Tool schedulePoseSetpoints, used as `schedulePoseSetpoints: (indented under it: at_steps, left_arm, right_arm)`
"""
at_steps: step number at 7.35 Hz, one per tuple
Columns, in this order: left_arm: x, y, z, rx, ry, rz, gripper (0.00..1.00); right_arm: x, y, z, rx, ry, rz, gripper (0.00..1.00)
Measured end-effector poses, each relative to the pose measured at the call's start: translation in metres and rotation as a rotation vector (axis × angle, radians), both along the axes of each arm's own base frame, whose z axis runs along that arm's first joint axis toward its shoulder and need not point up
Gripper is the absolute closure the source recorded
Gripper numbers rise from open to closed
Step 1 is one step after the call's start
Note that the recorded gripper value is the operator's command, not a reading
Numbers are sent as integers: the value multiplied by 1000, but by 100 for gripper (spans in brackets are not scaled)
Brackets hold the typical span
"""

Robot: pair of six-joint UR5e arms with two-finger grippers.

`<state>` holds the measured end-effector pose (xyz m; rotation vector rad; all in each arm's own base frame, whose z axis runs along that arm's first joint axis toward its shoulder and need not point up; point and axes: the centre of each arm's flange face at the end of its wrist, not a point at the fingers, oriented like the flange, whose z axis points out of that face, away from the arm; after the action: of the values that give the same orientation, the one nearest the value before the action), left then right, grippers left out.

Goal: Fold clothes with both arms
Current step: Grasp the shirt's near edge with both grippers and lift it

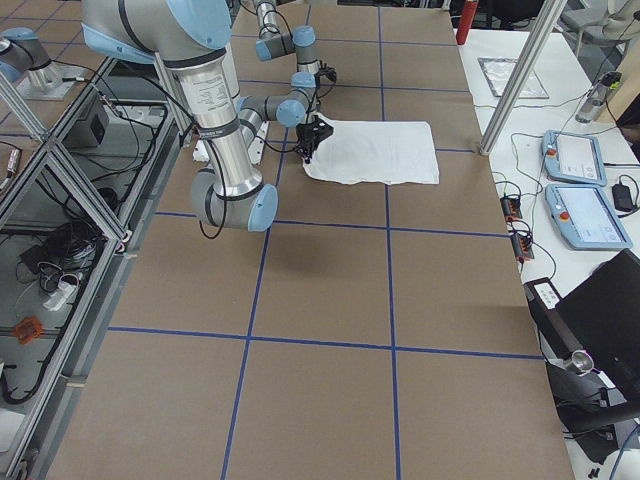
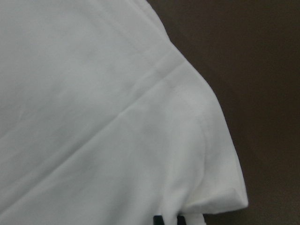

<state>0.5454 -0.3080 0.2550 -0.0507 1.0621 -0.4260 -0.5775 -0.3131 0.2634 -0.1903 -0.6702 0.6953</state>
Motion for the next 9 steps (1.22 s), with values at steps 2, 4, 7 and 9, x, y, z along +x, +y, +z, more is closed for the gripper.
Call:
schedulePoseSetpoints:
  at_steps: [2,4,7,9]
  left_arm:
    - [-9,3,-10,5,22,1,100]
    - [-34,13,-34,9,44,8,100]
    - [-69,53,-54,-30,23,80,100]
    - [-90,92,-69,-64,-8,167,100]
  right_arm:
    - [12,-2,-11,8,-38,10,100]
    - [31,4,-24,18,-76,10,100]
    - [63,50,-44,15,-161,-68,100]
    - [79,87,-63,-30,-213,-165,100]
